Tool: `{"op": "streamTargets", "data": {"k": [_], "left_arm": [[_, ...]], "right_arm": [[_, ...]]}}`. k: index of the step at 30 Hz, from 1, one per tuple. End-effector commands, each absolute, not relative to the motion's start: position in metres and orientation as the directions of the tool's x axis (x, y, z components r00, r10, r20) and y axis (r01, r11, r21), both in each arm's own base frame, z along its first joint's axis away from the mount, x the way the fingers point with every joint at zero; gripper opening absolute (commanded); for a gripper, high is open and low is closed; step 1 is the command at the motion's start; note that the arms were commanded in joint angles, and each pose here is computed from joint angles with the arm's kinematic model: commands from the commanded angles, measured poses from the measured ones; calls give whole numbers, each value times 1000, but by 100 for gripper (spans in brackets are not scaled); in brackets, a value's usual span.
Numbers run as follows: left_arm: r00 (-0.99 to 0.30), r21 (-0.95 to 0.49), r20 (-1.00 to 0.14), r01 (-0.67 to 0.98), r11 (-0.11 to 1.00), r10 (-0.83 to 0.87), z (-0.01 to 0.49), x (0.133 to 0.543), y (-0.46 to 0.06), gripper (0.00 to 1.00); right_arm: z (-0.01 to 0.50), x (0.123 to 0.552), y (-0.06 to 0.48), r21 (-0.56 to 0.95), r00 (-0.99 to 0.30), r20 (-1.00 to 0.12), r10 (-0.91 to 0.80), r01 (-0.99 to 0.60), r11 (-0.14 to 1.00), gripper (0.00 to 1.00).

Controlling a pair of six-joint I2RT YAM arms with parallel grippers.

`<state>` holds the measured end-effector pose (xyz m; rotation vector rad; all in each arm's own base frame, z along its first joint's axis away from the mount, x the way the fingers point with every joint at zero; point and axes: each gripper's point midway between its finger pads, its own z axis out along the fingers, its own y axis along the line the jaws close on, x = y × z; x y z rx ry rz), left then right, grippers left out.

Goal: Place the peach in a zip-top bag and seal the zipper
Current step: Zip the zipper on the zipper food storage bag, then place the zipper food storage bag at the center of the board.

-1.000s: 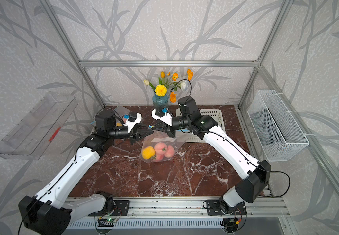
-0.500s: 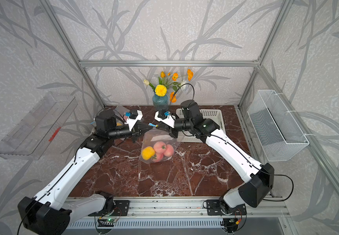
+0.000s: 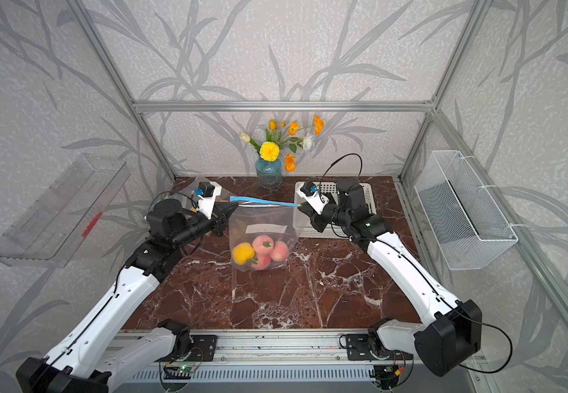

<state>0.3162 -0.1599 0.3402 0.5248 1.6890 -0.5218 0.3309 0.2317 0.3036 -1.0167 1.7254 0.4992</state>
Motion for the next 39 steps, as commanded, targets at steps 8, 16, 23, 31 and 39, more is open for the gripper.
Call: {"op": "streamTargets", "data": {"k": [8,16,23,31,39], "left_arm": [[-216,-70,-976,431,900,28,336,321,-124,0],[-250,-115,-968,391,913,-15,337,310,-115,0],[-250,-137,-968,539,831,2,350,272,-134,0],[-344,-198,-937,398,896,-55,335,286,-116,0],[-327,-120,-942,130,984,-72,318,359,-84,0]], "right_arm": [[314,341,214,-114,-172,-916,-362,-755,646,7],[329,324,222,-76,-154,-933,-327,-801,594,7],[352,291,228,-41,-120,-953,-277,-856,515,7],[356,296,237,61,-184,-967,-175,-838,543,10],[312,368,281,77,-268,-935,-232,-791,607,13]]}}
